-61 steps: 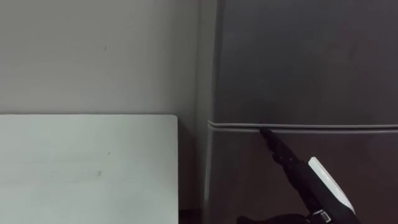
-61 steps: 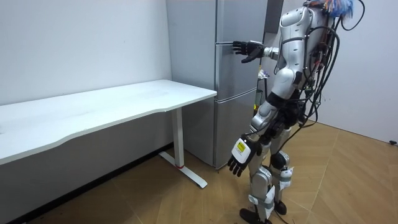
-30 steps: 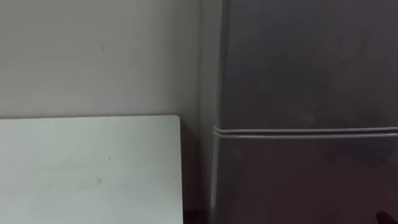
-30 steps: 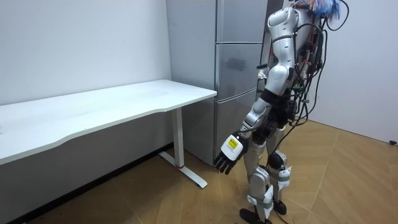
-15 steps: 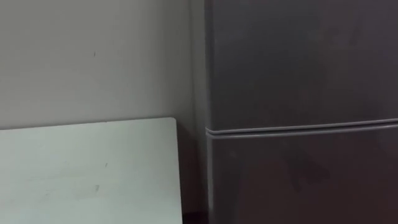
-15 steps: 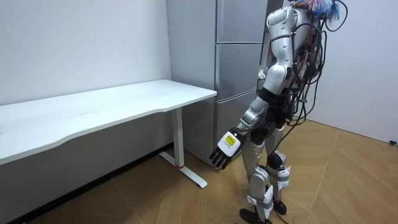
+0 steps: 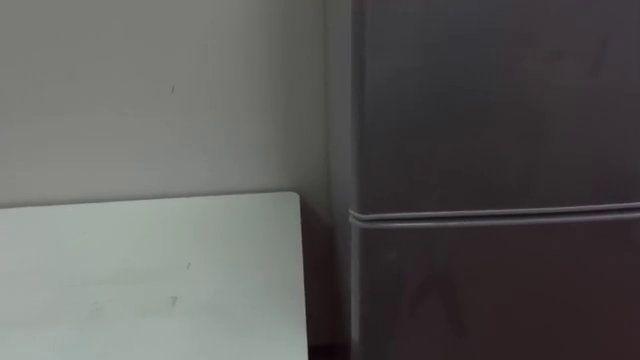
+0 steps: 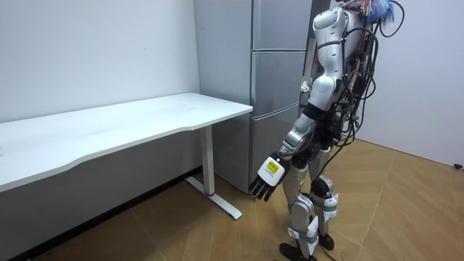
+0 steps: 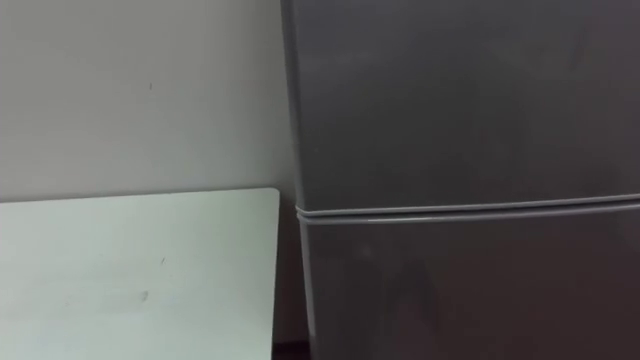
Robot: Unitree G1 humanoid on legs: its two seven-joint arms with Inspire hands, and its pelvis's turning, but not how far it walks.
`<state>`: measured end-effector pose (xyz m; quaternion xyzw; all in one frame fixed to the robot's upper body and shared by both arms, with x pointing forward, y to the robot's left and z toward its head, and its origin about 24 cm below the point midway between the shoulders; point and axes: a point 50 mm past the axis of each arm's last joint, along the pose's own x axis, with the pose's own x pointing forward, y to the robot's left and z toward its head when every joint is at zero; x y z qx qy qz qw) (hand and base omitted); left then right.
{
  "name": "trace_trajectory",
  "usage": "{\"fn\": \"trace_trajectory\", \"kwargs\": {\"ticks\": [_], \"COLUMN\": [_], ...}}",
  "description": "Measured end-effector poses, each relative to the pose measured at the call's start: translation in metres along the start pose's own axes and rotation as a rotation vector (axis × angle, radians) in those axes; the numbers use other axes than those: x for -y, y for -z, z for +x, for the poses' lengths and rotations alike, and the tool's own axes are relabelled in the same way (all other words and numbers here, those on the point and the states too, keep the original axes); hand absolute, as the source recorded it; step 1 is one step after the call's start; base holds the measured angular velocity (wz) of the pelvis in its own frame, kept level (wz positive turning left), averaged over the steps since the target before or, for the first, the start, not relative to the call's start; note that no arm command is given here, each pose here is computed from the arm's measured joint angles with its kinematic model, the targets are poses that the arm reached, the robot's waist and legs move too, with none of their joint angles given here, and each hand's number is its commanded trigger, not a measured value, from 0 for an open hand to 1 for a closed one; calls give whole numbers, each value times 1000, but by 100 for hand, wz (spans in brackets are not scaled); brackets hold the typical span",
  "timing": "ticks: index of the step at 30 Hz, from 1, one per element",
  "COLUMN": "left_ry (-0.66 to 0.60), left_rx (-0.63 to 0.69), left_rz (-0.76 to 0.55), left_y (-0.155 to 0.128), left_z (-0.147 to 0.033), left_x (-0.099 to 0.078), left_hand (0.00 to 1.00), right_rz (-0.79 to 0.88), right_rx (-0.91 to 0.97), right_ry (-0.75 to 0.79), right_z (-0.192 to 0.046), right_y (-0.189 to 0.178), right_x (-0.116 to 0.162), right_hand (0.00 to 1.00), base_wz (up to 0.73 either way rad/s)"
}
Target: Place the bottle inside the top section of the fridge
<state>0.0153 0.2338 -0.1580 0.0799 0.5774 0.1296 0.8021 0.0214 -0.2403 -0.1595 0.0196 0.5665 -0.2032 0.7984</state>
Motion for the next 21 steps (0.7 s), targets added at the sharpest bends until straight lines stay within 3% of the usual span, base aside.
{"fn": "trace_trajectory", "kwargs": {"ticks": [11,21], "left_ry": [27,9], "left_rx": [30,40], "left_rz": [31,46], "left_y": [-13,-16], "left_z": [3,4], "left_x": [2,0], "left_hand": [0,0], "right_rz": [-71,-69], "right_rx": [27,11], "right_ry": [-151,-192], "right_z": [6,5], "right_y": [-22,-18], "right_x": [-18,-21], "right_hand": [0,0], "base_wz": [5,4]}}
